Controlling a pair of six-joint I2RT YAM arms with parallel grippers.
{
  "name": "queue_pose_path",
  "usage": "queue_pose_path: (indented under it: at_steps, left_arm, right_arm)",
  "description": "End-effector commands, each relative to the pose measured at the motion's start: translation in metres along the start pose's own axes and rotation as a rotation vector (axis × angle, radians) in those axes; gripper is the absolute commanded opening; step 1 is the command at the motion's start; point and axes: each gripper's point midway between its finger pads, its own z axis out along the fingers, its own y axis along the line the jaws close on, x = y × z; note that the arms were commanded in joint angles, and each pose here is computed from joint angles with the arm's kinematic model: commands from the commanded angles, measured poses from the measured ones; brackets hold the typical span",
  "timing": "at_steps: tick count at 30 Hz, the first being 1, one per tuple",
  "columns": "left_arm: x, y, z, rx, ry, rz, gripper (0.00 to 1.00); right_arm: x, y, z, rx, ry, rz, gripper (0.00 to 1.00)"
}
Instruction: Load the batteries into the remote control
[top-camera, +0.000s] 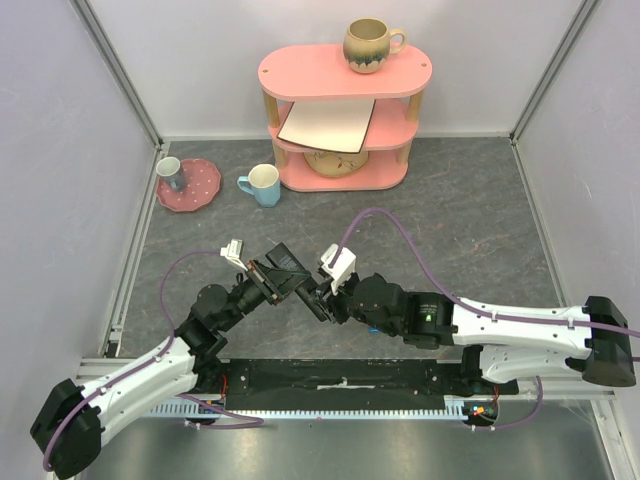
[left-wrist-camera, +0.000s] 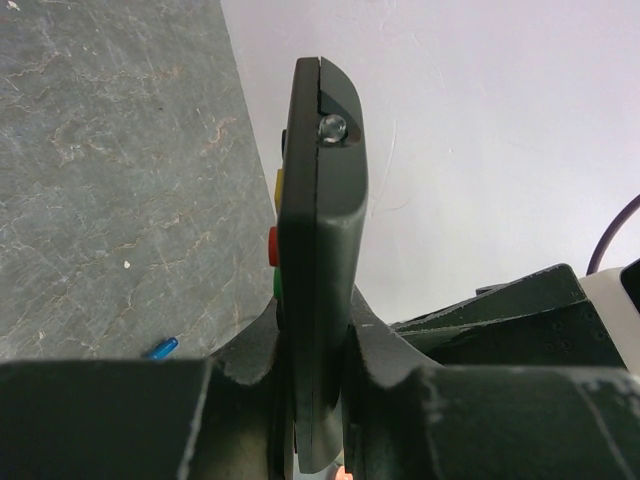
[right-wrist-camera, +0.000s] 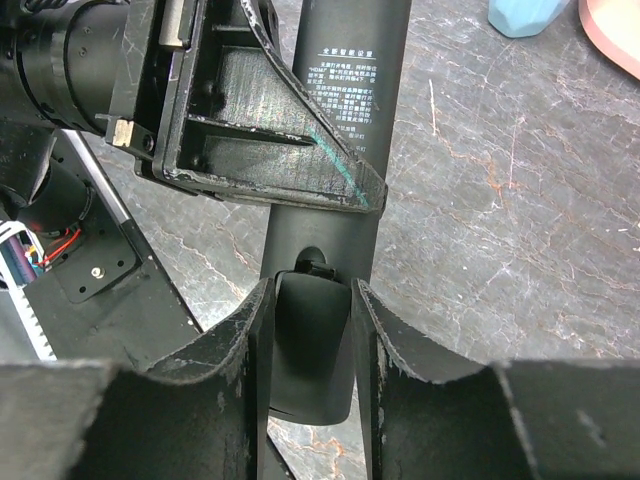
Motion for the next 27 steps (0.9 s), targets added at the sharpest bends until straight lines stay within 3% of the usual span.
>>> queue_pose_path:
  at_steps: [1, 3, 8, 18, 27]
  left_arm:
    - [-0.0097, -0.0499, -0.0016, 0.165, -0.023, -0.016, 0.02]
    - [-0.0102, -0.0499, -0.0019, 0.166, -0.026, -0.016, 0.02]
    - [-0.0101, -0.0496, -0.0021, 0.166, -0.026, -0.016, 0.02]
    - [-0.0097, -0.0481, -0.0021, 0.163, -0.025, -0.017, 0.02]
    - [-0.0095, -0.0460, -0.0027, 0.159, -0.027, -0.017, 0.02]
  right_arm:
    - [-0.0007, 0.0018, 0.0013, -0.011, 0.026, -0.035, 0.37]
    - [-0.0013, 0.0036, 0.0016, -0.020, 0.025, -0.038, 0.33]
    - [-0.0001, 0.0074, 0.0012, -0.044, 0.031, -0.046, 0.33]
    - [-0.0023, 0.0074, 0.0019, -0.039, 0.042, -0.061, 0.46]
    - [-0.0083, 0.0076, 0.0014, -0.035, 0.031, -0.053, 0.50]
